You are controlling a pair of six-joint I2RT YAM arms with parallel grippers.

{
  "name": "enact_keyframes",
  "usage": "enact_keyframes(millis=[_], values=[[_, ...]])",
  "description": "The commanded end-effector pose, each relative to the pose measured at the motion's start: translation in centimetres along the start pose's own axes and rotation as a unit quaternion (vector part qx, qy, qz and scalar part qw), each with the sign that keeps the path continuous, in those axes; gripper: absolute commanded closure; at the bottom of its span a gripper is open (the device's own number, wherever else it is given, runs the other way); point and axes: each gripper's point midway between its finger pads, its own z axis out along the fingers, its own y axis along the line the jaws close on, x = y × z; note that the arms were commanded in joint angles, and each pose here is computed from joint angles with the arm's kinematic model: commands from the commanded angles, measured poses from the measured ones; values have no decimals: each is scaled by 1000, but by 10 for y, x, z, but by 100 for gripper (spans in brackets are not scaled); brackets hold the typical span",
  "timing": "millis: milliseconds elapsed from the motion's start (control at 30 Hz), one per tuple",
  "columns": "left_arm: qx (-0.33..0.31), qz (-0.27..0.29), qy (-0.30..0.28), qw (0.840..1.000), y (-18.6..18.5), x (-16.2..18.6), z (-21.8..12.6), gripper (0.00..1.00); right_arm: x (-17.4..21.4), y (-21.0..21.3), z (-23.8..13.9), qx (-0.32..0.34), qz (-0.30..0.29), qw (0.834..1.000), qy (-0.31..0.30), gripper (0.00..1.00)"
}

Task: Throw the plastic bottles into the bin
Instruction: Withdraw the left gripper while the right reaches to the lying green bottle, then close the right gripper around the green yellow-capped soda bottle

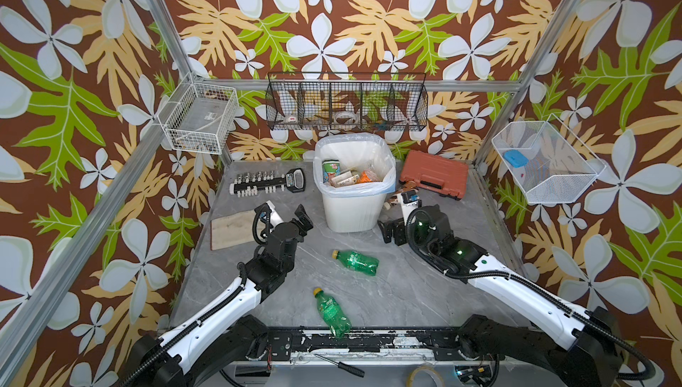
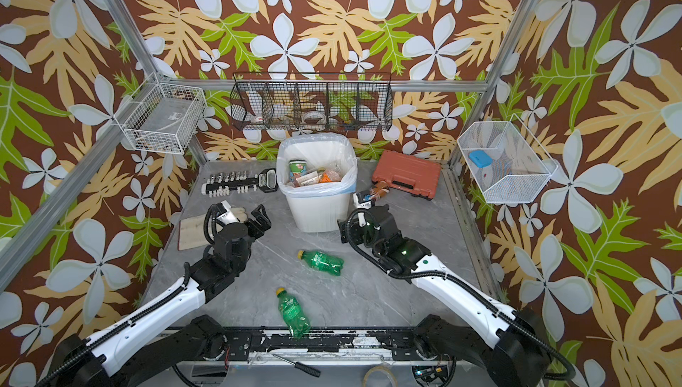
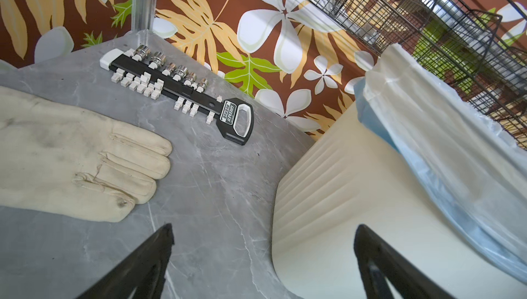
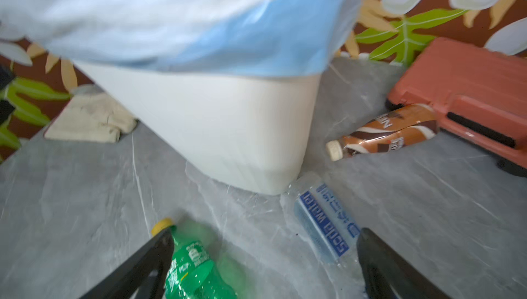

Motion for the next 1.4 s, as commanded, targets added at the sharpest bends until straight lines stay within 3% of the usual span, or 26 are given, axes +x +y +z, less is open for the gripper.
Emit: enact_keyframes(millis=[0,233,633,733,1000,1167,1367], values=[[-4,-22,5,1000,5,2,0,0,28,37,13,-55,-60,996,47,1],[-11,-24,3,1000,13,3,-2,0,81,78,45,-111,-115,977,139,2],[-19,-22,0,1000,23,2,-2,0,133,76,76,-103,-147,961,211,4],[-19,-22,2,1000,24,3,-2,0,141,72,82,-91,-153,958,223,10],[-20,-23,3,1000,27,4,-1,0,148,69,89,-86,-163,955,233,40],[-22,-27,7,999,29,6,1,0,144,69,88,-82,-157,958,228,47],[-22,-28,9,999,28,7,4,0,134,62,75,-69,-145,967,199,49]])
